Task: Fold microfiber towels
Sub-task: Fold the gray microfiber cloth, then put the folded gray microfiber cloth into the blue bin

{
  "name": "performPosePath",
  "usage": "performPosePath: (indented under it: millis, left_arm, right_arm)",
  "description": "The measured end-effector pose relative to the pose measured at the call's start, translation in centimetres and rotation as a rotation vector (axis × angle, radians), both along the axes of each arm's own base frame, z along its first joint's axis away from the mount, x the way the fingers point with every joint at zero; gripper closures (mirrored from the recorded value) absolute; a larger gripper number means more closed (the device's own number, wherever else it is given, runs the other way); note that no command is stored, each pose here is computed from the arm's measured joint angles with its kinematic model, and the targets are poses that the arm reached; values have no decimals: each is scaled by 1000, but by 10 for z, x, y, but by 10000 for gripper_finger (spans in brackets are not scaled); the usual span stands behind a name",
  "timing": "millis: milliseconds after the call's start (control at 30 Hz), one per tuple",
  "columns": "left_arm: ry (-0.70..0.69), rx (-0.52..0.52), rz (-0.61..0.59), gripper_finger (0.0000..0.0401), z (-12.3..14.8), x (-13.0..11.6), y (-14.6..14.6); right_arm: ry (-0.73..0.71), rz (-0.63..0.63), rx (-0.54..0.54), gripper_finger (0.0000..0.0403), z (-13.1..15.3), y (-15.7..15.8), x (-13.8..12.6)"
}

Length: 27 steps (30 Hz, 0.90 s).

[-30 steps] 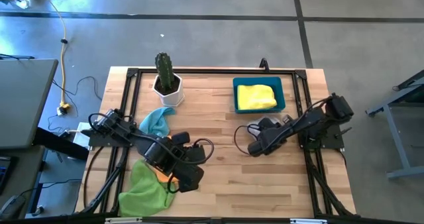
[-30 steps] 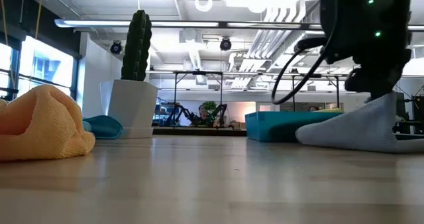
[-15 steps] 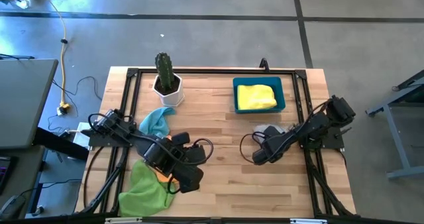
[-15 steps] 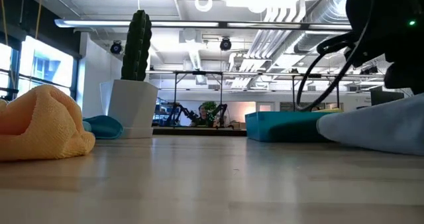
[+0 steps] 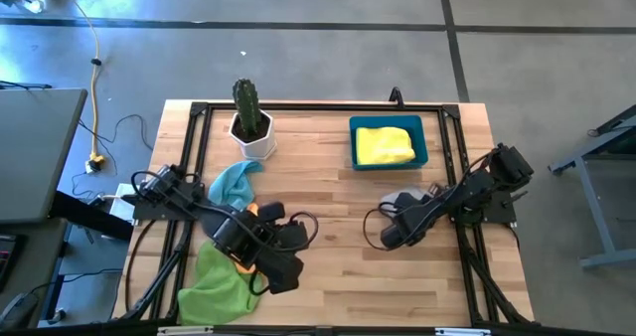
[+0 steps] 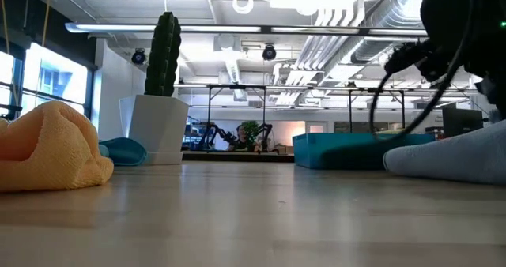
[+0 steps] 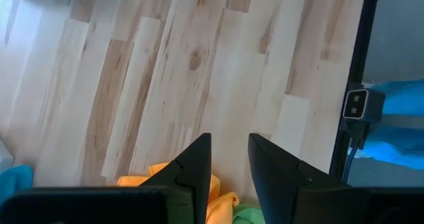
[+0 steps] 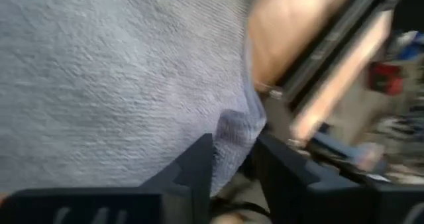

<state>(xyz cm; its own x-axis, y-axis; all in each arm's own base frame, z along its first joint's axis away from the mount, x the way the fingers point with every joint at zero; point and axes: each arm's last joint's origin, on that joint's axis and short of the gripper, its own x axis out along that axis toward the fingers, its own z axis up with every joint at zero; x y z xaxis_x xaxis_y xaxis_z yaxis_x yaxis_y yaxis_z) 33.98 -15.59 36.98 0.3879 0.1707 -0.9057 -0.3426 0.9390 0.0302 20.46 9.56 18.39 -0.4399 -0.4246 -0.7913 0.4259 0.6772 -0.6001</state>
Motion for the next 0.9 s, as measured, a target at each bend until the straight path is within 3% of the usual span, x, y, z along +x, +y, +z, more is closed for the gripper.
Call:
performPosePath:
  millis: [100, 233, 500, 600, 800, 900]
  left_arm:
    - [-5, -1, 7, 311, 0, -1, -3]
    - [-14, 2, 18, 311, 0, -3, -6]
    - [-20, -8, 35, 311, 0, -4, -8]
    - [-25, -11, 37, 311, 0, -3, -8]
    - [-28, -13, 37, 311, 0, -3, -8]
    - [-29, -15, 39, 311, 0, -3, -9]
  right_arm:
    - [61, 45, 25, 278, 2, -1, -2]
    - [33, 50, 116, 275, 2, 2, 0]
    - [89, 34, 117, 274, 4, 0, -4]
    - [70, 40, 181, 274, 3, 3, -1]
    - [9, 48, 149, 274, 1, 3, 2]
    - [-94, 65, 200, 274, -5, 8, 11]
